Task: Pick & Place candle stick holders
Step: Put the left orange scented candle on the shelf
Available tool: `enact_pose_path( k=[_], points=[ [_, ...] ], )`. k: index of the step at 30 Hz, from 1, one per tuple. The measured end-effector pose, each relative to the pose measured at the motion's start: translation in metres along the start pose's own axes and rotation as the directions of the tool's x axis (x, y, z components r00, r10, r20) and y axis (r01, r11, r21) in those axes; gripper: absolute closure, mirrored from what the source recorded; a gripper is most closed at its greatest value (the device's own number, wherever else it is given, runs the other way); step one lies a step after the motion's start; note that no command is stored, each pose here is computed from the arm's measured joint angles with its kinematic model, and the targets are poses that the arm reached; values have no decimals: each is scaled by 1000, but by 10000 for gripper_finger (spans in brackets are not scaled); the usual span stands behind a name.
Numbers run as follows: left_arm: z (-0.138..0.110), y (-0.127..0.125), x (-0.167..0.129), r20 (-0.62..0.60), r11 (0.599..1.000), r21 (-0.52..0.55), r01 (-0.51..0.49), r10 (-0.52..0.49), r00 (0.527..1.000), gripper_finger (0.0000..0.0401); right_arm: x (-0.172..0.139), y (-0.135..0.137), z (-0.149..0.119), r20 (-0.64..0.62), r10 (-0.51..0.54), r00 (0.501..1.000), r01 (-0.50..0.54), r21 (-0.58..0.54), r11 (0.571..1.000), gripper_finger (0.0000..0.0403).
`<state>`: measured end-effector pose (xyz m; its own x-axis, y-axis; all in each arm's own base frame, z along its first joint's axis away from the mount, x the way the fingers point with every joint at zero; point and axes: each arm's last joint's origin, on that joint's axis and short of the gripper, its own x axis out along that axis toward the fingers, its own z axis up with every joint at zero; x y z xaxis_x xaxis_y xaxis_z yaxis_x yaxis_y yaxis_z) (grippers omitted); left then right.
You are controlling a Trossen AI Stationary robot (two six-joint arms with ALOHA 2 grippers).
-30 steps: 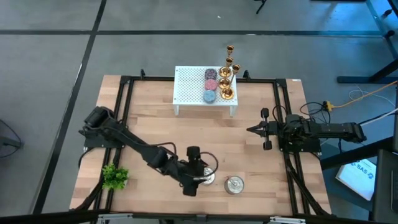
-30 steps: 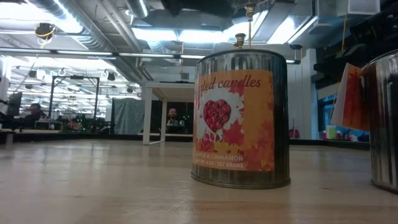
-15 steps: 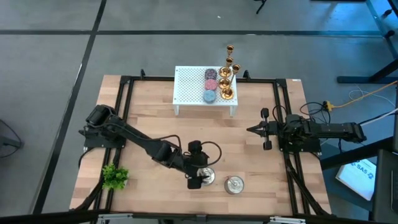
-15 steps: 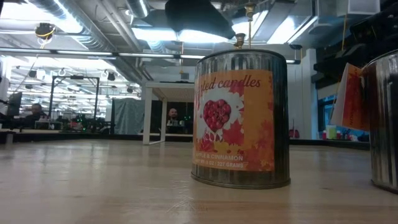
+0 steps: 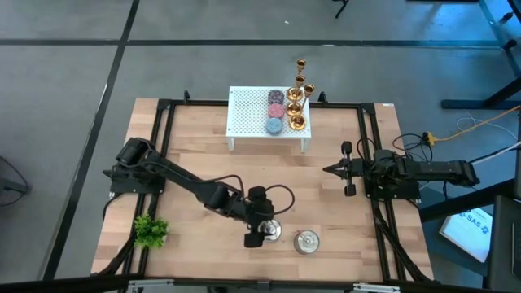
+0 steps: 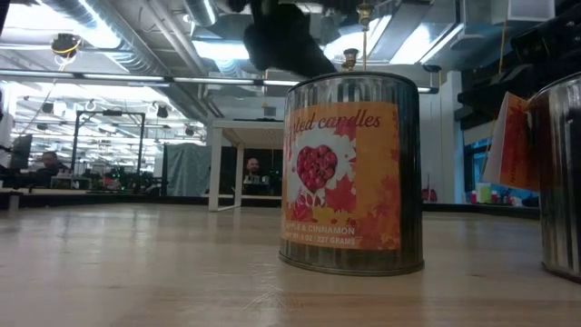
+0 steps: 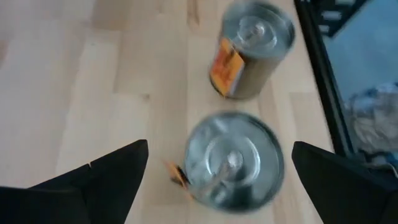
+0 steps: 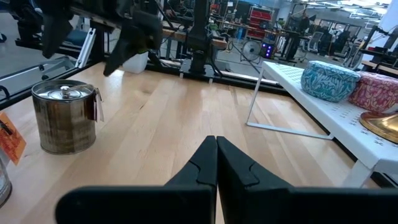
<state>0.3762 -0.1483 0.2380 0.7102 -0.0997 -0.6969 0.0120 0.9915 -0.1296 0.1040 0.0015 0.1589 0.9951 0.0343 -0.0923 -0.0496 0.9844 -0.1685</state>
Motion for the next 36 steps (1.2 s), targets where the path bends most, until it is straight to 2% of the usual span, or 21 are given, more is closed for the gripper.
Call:
enact_pose_path(
  k=[3, 9, 22, 25, 28, 36],
  points=[
    [1, 2, 2, -12, 999, -4, 37, -37, 999, 2, 0, 0, 0, 0, 0, 1000, 0, 0, 1000, 402],
    [3, 1, 2, -2, 995, 62, 75, -75, 997, 1, 0, 0, 0, 0, 0, 1000, 0, 0, 1000, 402],
    [-3, 9, 3, -26, 990, 117, -77, 81, 996, 1, 0, 0, 0, 0, 0, 1000, 0, 0, 1000, 402],
    [-5, 13, 9, -53, 992, 89, -88, 93, 994, 1, 0, 0, 0, 0, 1, 1000, -1, 0, 1000, 402],
    [-9, 17, 20, -96, 999, 22, -33, 35, 995, 1, 0, 0, 0, 0, 1, 1000, -1, 0, 1000, 402],
    [-14, 15, 30, -141, 998, -51, 39, -46, 989, 1, 0, 0, 0, 0, 1, 1000, -1, 0, 1000, 402]
  ],
)
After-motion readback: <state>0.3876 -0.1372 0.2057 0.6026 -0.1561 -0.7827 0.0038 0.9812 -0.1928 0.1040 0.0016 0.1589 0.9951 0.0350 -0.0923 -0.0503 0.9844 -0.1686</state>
